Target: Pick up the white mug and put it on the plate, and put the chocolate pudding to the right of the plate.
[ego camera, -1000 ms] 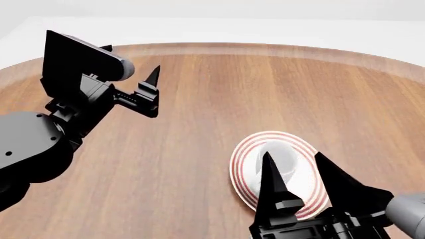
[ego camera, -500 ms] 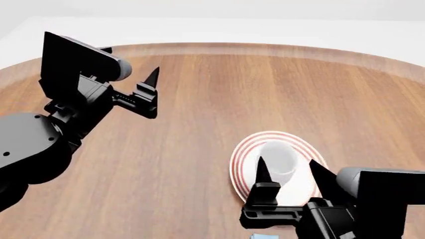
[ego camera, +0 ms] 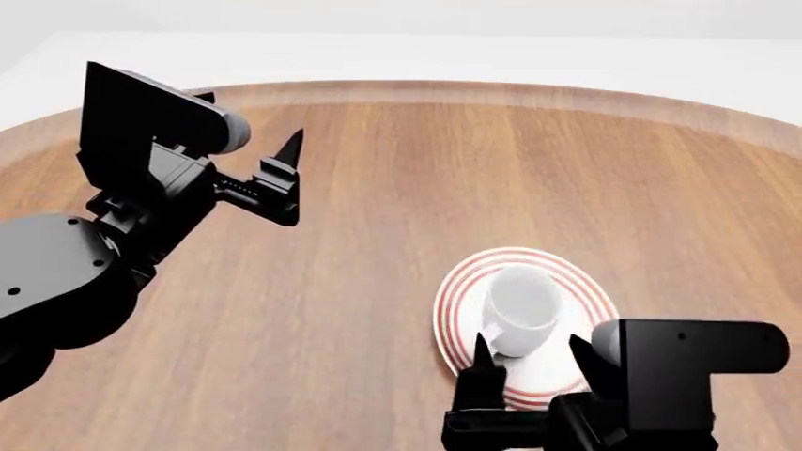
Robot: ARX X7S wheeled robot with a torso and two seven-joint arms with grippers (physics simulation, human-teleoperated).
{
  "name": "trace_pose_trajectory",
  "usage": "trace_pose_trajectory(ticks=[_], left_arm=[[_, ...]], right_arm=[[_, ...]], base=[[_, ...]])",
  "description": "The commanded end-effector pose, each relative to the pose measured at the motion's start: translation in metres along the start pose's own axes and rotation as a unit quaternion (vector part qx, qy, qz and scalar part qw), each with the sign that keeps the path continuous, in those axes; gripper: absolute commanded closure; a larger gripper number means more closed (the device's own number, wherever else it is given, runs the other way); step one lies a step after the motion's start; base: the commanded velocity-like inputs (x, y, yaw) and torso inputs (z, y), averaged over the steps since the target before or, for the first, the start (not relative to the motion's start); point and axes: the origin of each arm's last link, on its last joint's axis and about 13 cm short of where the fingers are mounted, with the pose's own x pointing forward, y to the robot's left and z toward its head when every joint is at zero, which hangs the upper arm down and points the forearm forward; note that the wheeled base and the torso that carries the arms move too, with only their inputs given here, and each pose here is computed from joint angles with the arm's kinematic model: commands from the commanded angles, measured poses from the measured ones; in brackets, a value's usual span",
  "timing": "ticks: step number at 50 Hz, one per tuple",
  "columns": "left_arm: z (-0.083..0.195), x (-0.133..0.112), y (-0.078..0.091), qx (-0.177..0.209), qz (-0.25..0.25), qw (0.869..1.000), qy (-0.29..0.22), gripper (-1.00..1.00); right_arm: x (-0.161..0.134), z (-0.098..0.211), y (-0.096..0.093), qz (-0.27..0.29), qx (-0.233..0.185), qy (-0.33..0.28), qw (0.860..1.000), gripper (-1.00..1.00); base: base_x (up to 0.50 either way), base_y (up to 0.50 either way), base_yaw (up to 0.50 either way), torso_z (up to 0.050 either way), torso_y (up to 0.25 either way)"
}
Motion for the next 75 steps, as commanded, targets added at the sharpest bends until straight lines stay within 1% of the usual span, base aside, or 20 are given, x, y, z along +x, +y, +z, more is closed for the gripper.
trace_pose_trajectory(ticks=[1, 10, 11, 12, 16, 32, 52, 62, 75], left_arm=[[0.006, 0.004, -0.002, -0.005, -0.01, 1.0, -0.02, -1.0], [0.006, 0.004, -0.002, -0.007, -0.009, 1.0, -0.02, -1.0], [0.006, 0.004, -0.002, -0.007, -0.009, 1.0, -0.02, -1.0], [0.005, 0.004, -0.002, -0.007, -0.01, 1.0, -0.02, -1.0], [0.004, 0.004, -0.002, -0.01, -0.011, 1.0, -0.018, -1.0], [0.002, 0.006, -0.003, -0.015, -0.013, 1.0, -0.014, -1.0], [0.001, 0.005, -0.003, -0.023, -0.015, 1.0, -0.009, -1.0], [-0.004, 0.006, -0.004, -0.028, -0.015, 0.999, -0.003, -1.0], [-0.006, 0.006, -0.004, -0.031, -0.013, 0.999, -0.002, -1.0]], right_arm=[[-0.001, 0.002, -0.001, -0.004, 0.017, 0.016, 1.0, -1.0], [-0.001, -0.002, -0.001, -0.007, 0.019, 0.033, 0.999, -1.0], [-0.001, -0.002, -0.002, -0.009, 0.009, 0.043, 0.999, -1.0], [0.0, -0.003, -0.001, -0.01, 0.015, 0.039, 0.999, -1.0], [0.001, -0.011, 0.0, -0.013, 0.022, 0.06, 0.998, -1.0], [0.005, -0.03, 0.009, -0.01, 0.02, 0.098, 0.995, -1.0], [0.008, -0.043, 0.011, -0.03, 0.039, 0.145, 0.988, -1.0], [0.01, -0.05, 0.013, -0.038, 0.04, 0.162, 0.985, -1.0], [0.011, -0.052, 0.011, -0.047, 0.037, 0.157, 0.986, -1.0]], base=[[0.0, 0.0, 0.0, 0.0, 0.0], [0.0, 0.0, 0.0, 0.0, 0.0], [0.0, 0.0, 0.0, 0.0, 0.0], [0.0, 0.0, 0.0, 0.0, 0.0], [0.0, 0.0, 0.0, 0.0, 0.0], [0.0, 0.0, 0.0, 0.0, 0.0], [0.0, 0.0, 0.0, 0.0, 0.0], [0.0, 0.0, 0.0, 0.0, 0.0], [0.0, 0.0, 0.0, 0.0, 0.0]])
